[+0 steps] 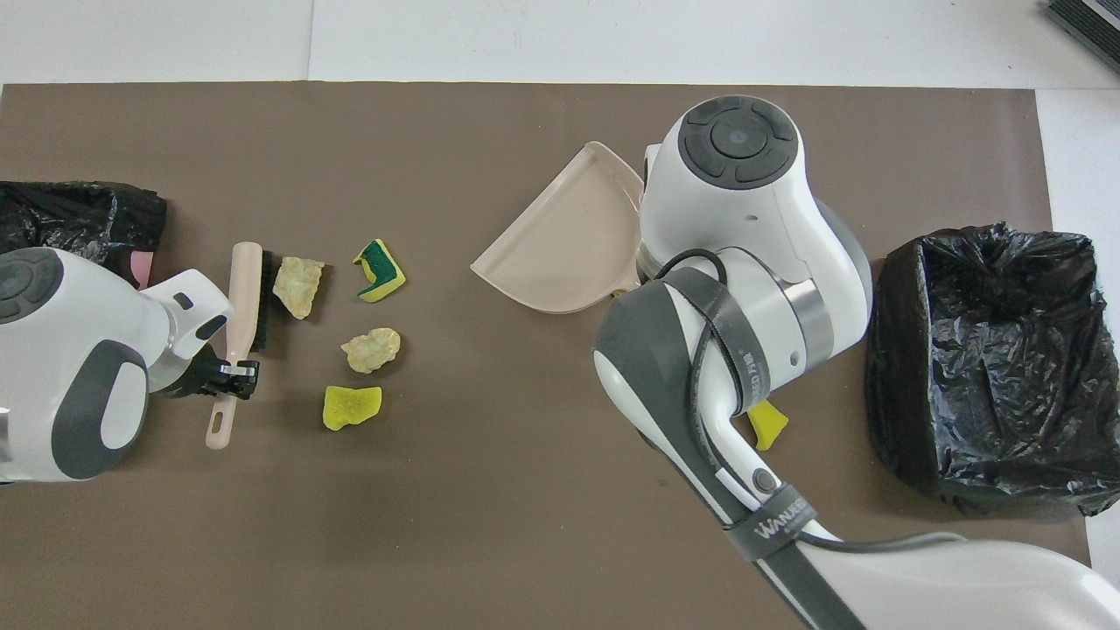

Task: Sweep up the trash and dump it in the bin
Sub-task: 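Sweep the sponge pieces with the brush toward the dustpan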

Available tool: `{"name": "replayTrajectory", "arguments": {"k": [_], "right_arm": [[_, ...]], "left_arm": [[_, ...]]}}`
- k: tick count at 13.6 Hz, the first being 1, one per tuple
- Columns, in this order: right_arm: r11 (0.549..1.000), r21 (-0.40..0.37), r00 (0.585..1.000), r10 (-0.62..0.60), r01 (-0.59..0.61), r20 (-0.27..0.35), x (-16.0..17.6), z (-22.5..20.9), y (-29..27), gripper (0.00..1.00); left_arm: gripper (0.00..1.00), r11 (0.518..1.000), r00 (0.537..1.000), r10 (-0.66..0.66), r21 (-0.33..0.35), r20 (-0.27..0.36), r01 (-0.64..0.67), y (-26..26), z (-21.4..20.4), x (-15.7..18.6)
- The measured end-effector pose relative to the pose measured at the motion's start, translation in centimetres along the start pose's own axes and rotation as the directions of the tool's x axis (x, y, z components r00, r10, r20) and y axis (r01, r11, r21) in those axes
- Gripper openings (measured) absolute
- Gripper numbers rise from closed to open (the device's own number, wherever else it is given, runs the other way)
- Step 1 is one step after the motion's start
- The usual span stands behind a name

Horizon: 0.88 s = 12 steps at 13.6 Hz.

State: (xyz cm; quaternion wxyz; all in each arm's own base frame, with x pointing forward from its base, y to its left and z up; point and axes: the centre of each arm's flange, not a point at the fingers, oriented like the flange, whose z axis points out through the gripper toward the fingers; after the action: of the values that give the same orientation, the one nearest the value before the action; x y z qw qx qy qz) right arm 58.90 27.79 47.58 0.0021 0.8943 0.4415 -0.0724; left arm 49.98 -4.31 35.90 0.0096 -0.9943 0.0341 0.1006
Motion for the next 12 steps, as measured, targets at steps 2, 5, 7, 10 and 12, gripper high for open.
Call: {"name": "replayTrajectory", "arguments": {"k": [2,5,7,10,12], "right_arm": [[0.991,-0.019,0.99,-0.13,0.131,0.054,-0.8,0.2,-0.1,0.31],[0.956,-0.072,0.959,-0.282,0.284,0.036,-0.9,2.2,-0.2,0.31],[0.938,-0.073,0.94,-0.338,0.34,0.038,-1.2,4.6,-0.7,0.31],[0.932,-0.041,0.931,-0.358,0.361,0.068,-1.9,7.2,-1.7,0.31],[0.928,-0.023,0.926,-0.369,0.372,0.087,-2.7,8.2,-2.6,0.31]], "left_arm": [[0.26,1.0,1.0,0.03,0.007,0.007,-0.03,1.5,0.4,-0.5],[0.26,0.997,0.997,0.071,0.017,0.014,-0.071,3.5,0.8,-1.3],[0.26,0.995,0.995,0.1,0.024,0.021,-0.1,4.9,1.1,-2.2],[0.26,0.991,0.991,0.134,0.013,0.024,-0.135,7.3,1.3,-3.2],[0.26,0.989,0.989,0.146,-0.014,0.018,-0.145,8.9,1.2,-3.4]]}}
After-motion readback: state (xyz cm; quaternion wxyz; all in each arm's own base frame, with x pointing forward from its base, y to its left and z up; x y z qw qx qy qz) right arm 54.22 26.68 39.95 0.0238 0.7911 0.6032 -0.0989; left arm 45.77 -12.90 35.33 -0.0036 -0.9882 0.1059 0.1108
